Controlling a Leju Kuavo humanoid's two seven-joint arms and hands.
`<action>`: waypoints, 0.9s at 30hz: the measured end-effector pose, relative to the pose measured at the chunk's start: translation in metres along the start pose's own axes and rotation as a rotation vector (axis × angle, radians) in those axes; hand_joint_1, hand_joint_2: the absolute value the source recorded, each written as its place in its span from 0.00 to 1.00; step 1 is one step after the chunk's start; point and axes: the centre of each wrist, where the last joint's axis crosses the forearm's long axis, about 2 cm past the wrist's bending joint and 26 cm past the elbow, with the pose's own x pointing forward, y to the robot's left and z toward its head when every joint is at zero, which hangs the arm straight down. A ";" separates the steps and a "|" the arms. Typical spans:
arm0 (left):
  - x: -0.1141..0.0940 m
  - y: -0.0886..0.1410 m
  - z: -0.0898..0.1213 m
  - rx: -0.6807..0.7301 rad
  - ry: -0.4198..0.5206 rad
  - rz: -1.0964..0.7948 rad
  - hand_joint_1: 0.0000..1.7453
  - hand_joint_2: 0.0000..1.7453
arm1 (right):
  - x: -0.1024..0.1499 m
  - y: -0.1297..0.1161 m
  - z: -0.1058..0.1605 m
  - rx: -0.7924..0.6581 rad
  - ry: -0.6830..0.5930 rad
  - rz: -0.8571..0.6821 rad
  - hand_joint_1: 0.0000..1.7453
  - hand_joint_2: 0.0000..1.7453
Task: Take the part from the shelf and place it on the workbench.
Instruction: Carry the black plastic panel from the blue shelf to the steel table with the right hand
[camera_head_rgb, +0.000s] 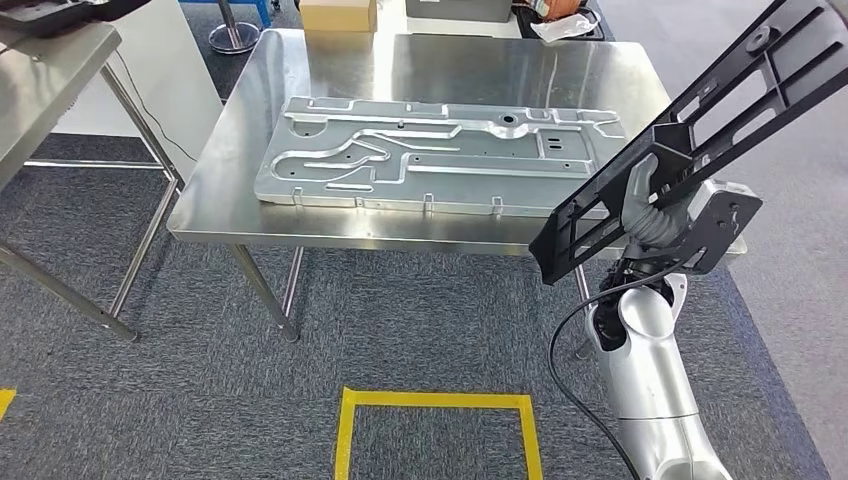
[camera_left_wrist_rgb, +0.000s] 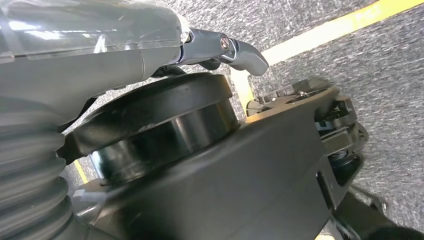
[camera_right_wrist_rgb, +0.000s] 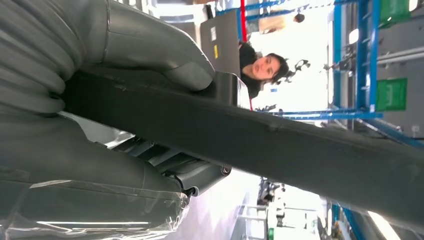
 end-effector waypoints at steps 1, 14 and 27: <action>0.000 -0.001 0.000 -0.003 -0.001 -0.004 0.00 1.00 | 0.000 0.000 -0.001 0.003 0.000 0.002 1.00 1.00; 0.005 0.000 -0.001 0.000 -0.006 -0.009 0.00 1.00 | 0.007 -0.003 -0.040 -0.003 -0.039 0.222 1.00 1.00; 0.002 -0.004 0.000 -0.002 0.007 0.043 0.00 1.00 | 0.169 -0.023 -0.280 -0.003 -0.237 1.160 1.00 1.00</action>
